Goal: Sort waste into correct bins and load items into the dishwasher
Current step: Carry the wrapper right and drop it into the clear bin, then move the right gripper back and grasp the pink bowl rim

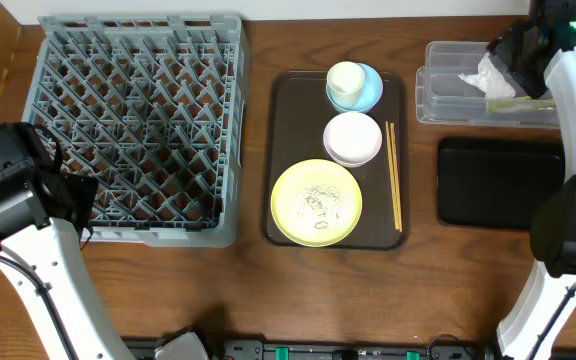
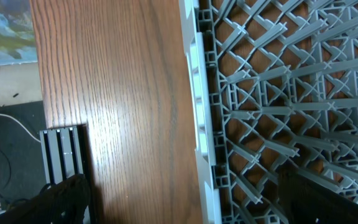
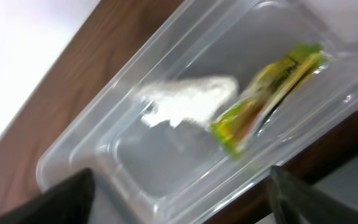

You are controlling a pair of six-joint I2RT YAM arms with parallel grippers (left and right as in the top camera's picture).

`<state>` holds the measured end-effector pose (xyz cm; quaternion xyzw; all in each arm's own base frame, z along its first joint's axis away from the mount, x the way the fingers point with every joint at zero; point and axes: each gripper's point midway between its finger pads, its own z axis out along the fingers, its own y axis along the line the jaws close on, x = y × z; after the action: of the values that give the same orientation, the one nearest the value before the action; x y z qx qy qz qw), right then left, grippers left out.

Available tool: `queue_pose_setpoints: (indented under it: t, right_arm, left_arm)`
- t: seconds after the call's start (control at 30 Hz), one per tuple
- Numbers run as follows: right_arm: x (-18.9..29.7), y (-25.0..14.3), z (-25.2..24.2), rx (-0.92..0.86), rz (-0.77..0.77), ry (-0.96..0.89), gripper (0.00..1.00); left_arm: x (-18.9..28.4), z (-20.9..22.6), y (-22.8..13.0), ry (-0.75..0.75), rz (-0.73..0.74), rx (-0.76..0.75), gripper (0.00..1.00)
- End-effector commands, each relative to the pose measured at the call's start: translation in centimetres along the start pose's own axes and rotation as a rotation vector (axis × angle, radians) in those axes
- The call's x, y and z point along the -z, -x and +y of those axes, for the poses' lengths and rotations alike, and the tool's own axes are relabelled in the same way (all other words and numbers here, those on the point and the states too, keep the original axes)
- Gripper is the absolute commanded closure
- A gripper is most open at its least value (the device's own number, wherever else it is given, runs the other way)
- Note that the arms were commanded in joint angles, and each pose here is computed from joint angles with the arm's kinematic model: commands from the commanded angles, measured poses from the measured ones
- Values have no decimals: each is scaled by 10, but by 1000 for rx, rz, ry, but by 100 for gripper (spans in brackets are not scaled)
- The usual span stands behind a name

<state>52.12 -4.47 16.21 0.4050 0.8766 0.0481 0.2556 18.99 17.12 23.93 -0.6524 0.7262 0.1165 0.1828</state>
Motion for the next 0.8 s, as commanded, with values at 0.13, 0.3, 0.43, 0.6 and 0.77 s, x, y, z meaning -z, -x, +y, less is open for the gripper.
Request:
queue_pose_setpoints:
  t: [0.13,0.3,0.43,0.6,0.77]
  right_arm:
    - [82,-76,100,559,261,665,5]
    - [119,-142,120,781,391,851,3]
    - [115,-189,121,899,438,750,1]
    - [98,-236,121,1069,379,549,1]
    - [86,-289,127,1215,303,452,1]
  left_arm:
    - [4,2,4,-2,-16,13,2]
    - [4,2,4,-2,-16,13,2]
    - [4,2,4,-2,-16,13,2]
    - [4,2,4,-2,-16,14,2]
    - [4,2,4,-2,-16,13,2]
